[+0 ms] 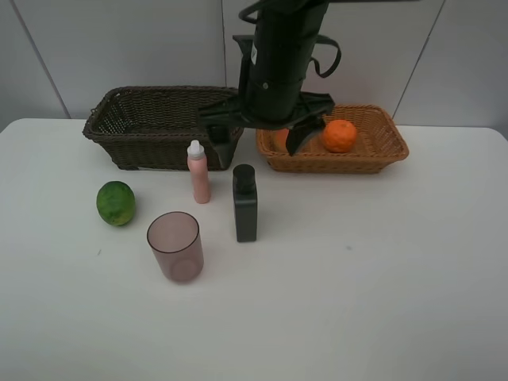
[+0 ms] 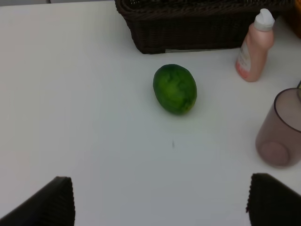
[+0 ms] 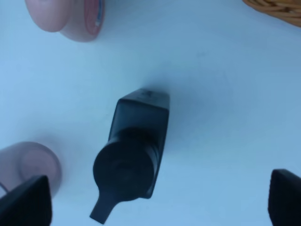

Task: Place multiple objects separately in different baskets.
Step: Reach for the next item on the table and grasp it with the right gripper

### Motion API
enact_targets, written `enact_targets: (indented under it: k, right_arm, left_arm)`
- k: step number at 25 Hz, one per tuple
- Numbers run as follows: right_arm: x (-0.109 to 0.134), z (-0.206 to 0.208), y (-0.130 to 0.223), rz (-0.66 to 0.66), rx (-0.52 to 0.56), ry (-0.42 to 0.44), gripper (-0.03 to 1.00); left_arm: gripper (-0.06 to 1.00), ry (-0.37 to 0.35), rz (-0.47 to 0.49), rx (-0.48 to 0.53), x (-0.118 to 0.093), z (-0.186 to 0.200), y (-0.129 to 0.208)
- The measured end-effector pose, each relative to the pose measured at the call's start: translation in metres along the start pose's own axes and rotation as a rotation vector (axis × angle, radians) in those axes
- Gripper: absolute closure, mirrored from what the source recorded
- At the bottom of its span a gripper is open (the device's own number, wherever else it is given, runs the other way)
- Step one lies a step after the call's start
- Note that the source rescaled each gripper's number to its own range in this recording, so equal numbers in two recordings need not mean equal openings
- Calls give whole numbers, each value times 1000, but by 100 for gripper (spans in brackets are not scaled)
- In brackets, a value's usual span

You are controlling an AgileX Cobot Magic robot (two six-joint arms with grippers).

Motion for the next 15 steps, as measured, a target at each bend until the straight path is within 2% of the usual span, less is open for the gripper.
enact_targets:
  k: [8,15]
  right_arm:
    - [2,-1,-11,-148,-80,-6,-3]
    - [12,-31,-9,-176,-36,-24,-3]
  left_arm:
    - [-1,0,0,0,0,0,0]
    - [-1,0,0,0,0,0,0]
Point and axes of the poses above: a point on each arm's last joint axis where the gripper is mounted, z pointing back along that axis away from the gripper, x along the wrist's bending axis when the last joint is at zero, y = z × x, the point moved 5 cm from there along -z, pointing out along that axis toward the gripper, and after that the axes turned 5 degrees about -z, right-handed, at the moved point
